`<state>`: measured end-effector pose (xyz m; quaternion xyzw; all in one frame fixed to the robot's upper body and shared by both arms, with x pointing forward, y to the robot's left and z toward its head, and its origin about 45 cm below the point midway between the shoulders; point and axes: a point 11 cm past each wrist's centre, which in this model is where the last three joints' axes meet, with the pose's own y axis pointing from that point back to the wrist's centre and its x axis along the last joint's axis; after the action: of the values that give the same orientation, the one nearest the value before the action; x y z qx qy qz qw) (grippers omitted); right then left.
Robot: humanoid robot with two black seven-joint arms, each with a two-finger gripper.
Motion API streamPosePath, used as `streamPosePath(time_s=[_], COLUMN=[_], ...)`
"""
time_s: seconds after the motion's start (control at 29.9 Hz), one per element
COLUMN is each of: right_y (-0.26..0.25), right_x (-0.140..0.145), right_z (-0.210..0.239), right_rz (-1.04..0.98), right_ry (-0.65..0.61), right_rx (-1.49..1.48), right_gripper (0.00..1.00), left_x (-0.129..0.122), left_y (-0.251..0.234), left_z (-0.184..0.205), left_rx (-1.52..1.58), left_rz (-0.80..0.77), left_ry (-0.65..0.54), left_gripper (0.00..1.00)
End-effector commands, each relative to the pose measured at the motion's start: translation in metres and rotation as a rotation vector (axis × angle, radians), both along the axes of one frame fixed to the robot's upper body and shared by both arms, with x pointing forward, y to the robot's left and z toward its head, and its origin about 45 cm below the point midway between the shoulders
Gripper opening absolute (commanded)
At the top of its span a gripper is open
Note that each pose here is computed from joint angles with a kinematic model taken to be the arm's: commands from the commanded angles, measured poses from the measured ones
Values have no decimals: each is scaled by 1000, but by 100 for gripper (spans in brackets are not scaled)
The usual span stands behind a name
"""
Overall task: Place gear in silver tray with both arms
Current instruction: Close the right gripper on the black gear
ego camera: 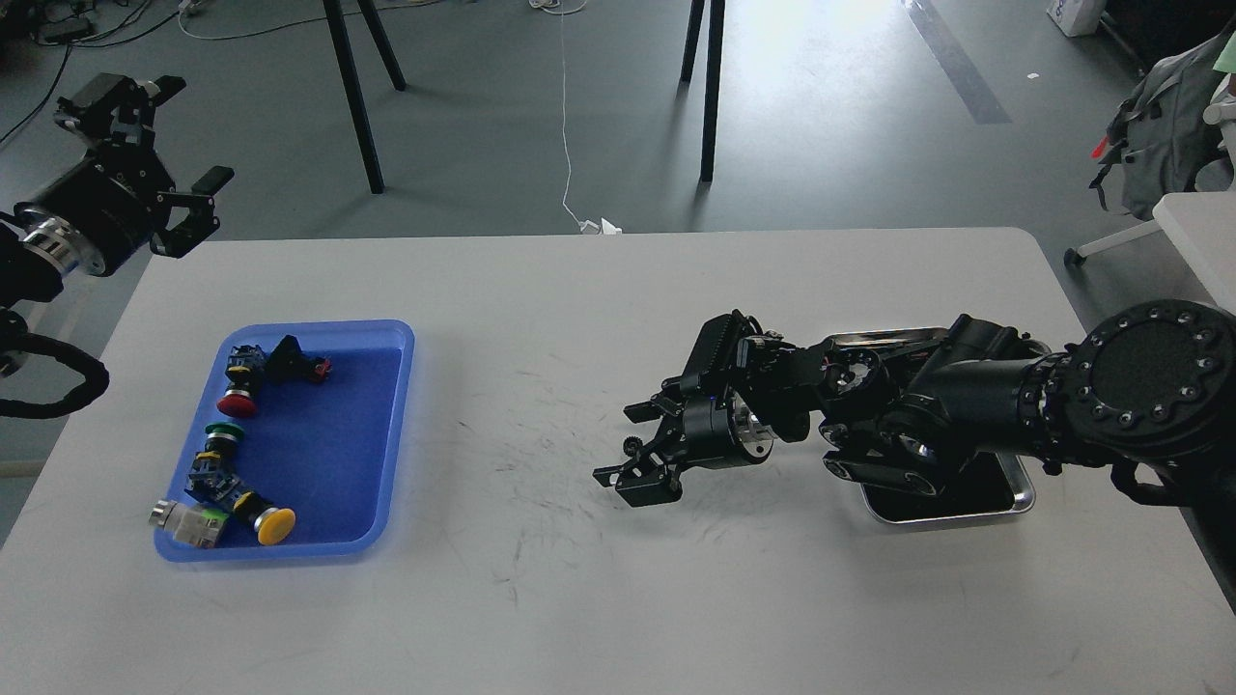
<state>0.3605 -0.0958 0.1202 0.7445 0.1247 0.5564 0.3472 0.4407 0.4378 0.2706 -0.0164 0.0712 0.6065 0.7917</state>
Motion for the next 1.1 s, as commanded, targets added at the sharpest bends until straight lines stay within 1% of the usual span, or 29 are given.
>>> streamPosePath(time_s=[0.0, 0.47, 0.53, 0.7, 0.8, 0.94, 1.0, 1.07], right_y=[-4, -12, -13, -13, -16, -17, -18, -19], right_x=[0, -5, -6, -5, -9, -11, -11, -10], right_z=[-5, -20, -22, -22, -28, -30, -32, -31], right_rz=[-12, -37, -37, -11, -3, 8, 20, 20], right_ry=[0, -6, -14, -46, -41, -47, -53, -58], right_rx=[-2, 18, 27, 31, 25, 19, 10, 7], right_gripper=[90, 89, 86, 86, 85, 79, 71, 69], left_x=[0, 0, -1, 0, 0, 0, -1, -1], left_y=[2, 6, 6, 8, 9, 11, 12, 12], left_z=[3, 5, 6, 10, 11, 12, 13, 13], left_rx=[-4, -3, -1, -9, -10, -9, -7, -7], left_rz=[6, 13, 14, 21, 23, 25, 28, 28], left_ry=[-7, -13, -13, -26, -29, -30, -30, -30], left_gripper=[99, 99, 99, 99, 99, 99, 99, 99])
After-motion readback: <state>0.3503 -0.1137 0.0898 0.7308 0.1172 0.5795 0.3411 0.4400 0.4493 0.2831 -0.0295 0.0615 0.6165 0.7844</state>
